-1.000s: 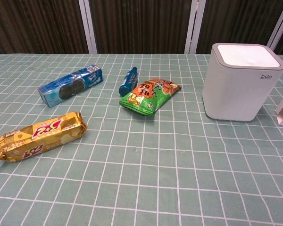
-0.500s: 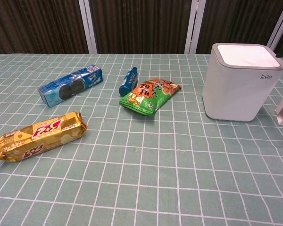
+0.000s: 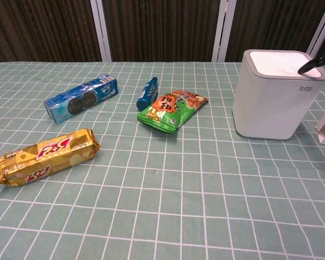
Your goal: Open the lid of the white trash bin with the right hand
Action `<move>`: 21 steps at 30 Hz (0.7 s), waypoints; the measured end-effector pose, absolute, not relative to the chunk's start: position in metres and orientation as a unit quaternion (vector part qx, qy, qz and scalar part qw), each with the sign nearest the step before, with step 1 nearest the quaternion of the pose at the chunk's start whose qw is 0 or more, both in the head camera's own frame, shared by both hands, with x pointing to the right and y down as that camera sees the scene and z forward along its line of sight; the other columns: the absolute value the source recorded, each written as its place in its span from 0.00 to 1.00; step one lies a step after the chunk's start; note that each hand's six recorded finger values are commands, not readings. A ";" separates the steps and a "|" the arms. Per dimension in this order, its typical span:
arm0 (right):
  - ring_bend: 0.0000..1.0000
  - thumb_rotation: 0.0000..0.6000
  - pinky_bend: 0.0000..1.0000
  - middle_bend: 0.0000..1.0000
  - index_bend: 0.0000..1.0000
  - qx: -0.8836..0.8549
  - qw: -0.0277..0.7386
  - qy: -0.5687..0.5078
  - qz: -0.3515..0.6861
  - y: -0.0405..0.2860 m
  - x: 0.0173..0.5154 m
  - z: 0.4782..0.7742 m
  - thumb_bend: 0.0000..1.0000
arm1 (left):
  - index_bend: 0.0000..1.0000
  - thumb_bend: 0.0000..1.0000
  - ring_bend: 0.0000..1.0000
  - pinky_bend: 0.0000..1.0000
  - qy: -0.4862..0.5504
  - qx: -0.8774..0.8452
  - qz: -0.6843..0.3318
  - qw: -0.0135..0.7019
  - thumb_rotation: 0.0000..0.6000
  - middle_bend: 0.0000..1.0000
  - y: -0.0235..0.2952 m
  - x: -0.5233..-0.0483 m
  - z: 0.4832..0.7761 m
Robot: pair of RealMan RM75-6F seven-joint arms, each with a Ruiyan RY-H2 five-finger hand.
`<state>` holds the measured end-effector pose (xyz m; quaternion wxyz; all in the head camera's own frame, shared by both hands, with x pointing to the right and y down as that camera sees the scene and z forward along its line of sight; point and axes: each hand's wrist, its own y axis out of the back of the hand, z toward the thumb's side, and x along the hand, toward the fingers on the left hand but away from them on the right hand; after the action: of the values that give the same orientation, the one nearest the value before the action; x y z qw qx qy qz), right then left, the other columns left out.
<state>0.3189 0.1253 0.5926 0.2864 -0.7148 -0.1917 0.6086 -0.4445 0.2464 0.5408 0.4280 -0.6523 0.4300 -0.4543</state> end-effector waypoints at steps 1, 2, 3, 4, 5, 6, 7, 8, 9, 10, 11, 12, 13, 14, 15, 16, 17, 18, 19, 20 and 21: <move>0.78 1.00 0.86 0.71 0.00 -0.714 0.285 -0.192 0.610 0.124 0.318 0.593 0.52 | 0.47 0.59 0.43 0.61 0.430 -0.652 -0.455 0.428 1.00 0.47 0.246 -0.445 0.541; 0.78 1.00 0.86 0.71 0.00 -0.714 0.285 -0.192 0.610 0.123 0.317 0.594 0.52 | 0.47 0.59 0.43 0.61 0.430 -0.653 -0.455 0.427 1.00 0.47 0.246 -0.445 0.541; 0.78 1.00 0.86 0.71 0.00 -0.714 0.285 -0.191 0.610 0.122 0.315 0.595 0.52 | 0.47 0.59 0.43 0.61 0.430 -0.652 -0.455 0.427 1.00 0.47 0.246 -0.445 0.541; 0.78 1.00 0.86 0.71 0.00 -0.714 0.284 -0.190 0.611 0.122 0.314 0.596 0.52 | 0.47 0.59 0.43 0.61 0.430 -0.652 -0.455 0.427 1.00 0.47 0.246 -0.445 0.541; 0.78 1.00 0.86 0.71 0.00 -0.714 0.284 -0.189 0.611 0.122 0.314 0.596 0.52 | 0.47 0.59 0.43 0.61 0.430 -0.652 -0.455 0.426 1.00 0.47 0.246 -0.445 0.541; 0.78 1.00 0.86 0.71 0.00 -0.714 0.283 -0.188 0.612 0.123 0.314 0.597 0.52 | 0.47 0.59 0.43 0.61 0.431 -0.652 -0.455 0.426 1.00 0.47 0.246 -0.445 0.541; 0.78 1.00 0.86 0.71 0.00 -0.714 0.283 -0.187 0.612 0.123 0.313 0.597 0.52 | 0.47 0.59 0.43 0.61 0.431 -0.652 -0.455 0.426 1.00 0.47 0.246 -0.445 0.541; 0.78 1.00 0.86 0.71 0.00 -0.715 0.282 -0.186 0.612 0.123 0.313 0.597 0.52 | 0.47 0.59 0.43 0.61 0.431 -0.652 -0.455 0.426 1.00 0.47 0.246 -0.445 0.541; 0.78 1.00 0.86 0.71 0.00 -0.715 0.281 -0.185 0.613 0.123 0.313 0.598 0.52 | 0.47 0.59 0.43 0.61 0.431 -0.652 -0.455 0.426 1.00 0.47 0.246 -0.445 0.541; 0.78 1.00 0.86 0.71 0.00 -0.716 0.280 -0.183 0.613 0.124 0.313 0.598 0.52 | 0.47 0.59 0.43 0.61 0.431 -0.652 -0.455 0.427 1.00 0.47 0.246 -0.445 0.541; 0.78 1.00 0.86 0.71 0.00 -0.716 0.280 -0.182 0.613 0.124 0.313 0.598 0.52 | 0.47 0.59 0.43 0.61 0.431 -0.652 -0.455 0.426 1.00 0.47 0.246 -0.445 0.541; 0.78 1.00 0.86 0.71 0.00 -0.717 0.279 -0.181 0.613 0.125 0.313 0.599 0.52 | 0.47 0.59 0.43 0.61 0.431 -0.652 -0.455 0.426 1.00 0.47 0.246 -0.445 0.541; 0.78 1.00 0.86 0.71 0.00 -0.717 0.278 -0.180 0.613 0.125 0.313 0.599 0.52 | 0.47 0.59 0.43 0.61 0.431 -0.652 -0.455 0.426 1.00 0.47 0.246 -0.445 0.541; 0.78 1.00 0.86 0.71 0.00 -0.717 0.278 -0.180 0.613 0.126 0.313 0.599 0.52 | 0.47 0.59 0.43 0.61 0.431 -0.652 -0.455 0.426 1.00 0.47 0.246 -0.445 0.542; 0.78 1.00 0.86 0.71 0.00 -0.718 0.278 -0.179 0.613 0.127 0.313 0.599 0.52 | 0.47 0.59 0.43 0.61 0.431 -0.652 -0.456 0.426 1.00 0.47 0.246 -0.446 0.542; 0.78 1.00 0.86 0.71 0.00 -0.718 0.278 -0.178 0.613 0.127 0.313 0.599 0.52 | 0.47 0.59 0.43 0.61 0.431 -0.652 -0.456 0.426 1.00 0.47 0.246 -0.446 0.542; 0.78 1.00 0.86 0.71 0.00 -0.718 0.277 -0.178 0.614 0.127 0.314 0.599 0.52 | 0.47 0.59 0.43 0.61 0.431 -0.653 -0.455 0.426 1.00 0.47 0.246 -0.446 0.542; 0.78 1.00 0.86 0.71 0.00 -0.718 0.276 -0.177 0.614 0.128 0.314 0.600 0.52 | 0.47 0.59 0.43 0.61 0.431 -0.652 -0.455 0.426 1.00 0.47 0.246 -0.445 0.541; 0.78 1.00 0.86 0.71 0.00 -0.718 0.275 -0.177 0.615 0.128 0.315 0.600 0.52 | 0.47 0.59 0.43 0.61 0.431 -0.652 -0.455 0.426 1.00 0.47 0.246 -0.446 0.541; 0.78 1.00 0.86 0.71 0.00 -0.718 0.274 -0.177 0.615 0.128 0.316 0.601 0.52 | 0.47 0.59 0.43 0.61 0.432 -0.652 -0.454 0.427 1.00 0.47 0.246 -0.445 0.541; 0.78 1.00 0.86 0.71 0.00 -0.717 0.274 -0.177 0.616 0.128 0.316 0.601 0.52 | 0.47 0.59 0.43 0.61 0.432 -0.652 -0.454 0.427 1.00 0.47 0.246 -0.445 0.541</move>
<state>0.3164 0.1280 0.6014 0.2739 -0.7172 -0.1775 0.6157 -0.4452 0.2456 0.5408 0.4273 -0.6518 0.4320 -0.4538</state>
